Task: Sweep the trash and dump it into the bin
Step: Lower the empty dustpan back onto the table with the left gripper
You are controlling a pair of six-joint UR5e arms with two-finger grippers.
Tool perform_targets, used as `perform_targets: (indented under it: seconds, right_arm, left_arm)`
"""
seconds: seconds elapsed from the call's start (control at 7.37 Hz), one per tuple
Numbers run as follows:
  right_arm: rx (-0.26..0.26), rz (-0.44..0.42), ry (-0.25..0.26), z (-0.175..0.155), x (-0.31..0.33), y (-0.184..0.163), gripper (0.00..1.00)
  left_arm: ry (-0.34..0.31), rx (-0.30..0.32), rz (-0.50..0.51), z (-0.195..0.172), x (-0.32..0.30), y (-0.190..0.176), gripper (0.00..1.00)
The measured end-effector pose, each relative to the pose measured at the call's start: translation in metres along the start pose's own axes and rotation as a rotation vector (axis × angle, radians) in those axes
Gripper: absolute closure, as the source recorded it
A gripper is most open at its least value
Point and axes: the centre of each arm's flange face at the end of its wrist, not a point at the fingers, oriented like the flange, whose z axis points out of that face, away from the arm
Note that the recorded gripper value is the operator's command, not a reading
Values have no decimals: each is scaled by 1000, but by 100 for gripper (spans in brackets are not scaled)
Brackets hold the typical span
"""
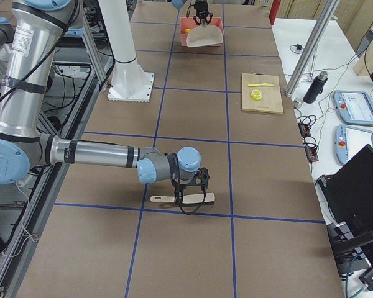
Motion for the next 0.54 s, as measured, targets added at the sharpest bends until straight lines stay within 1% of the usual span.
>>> perform_targets:
  seconds: [0.14, 0.27, 0.41, 0.54]
  right_arm:
    - [19, -19, 8, -7, 9, -6, 0]
    - [29, -32, 21, -15, 26, -14, 0]
    - [24, -31, 26, -26, 42, -28, 0]
    - [4, -8, 24, -48, 50, -49, 0]
  left_arm:
    - [5, 0, 18, 29, 16, -29, 100]
    - [20, 8, 6, 56, 33, -54, 100]
    - [45, 14, -23, 80, 46, -73, 100]
    - [66, 18, -62, 99, 53, -87, 100]
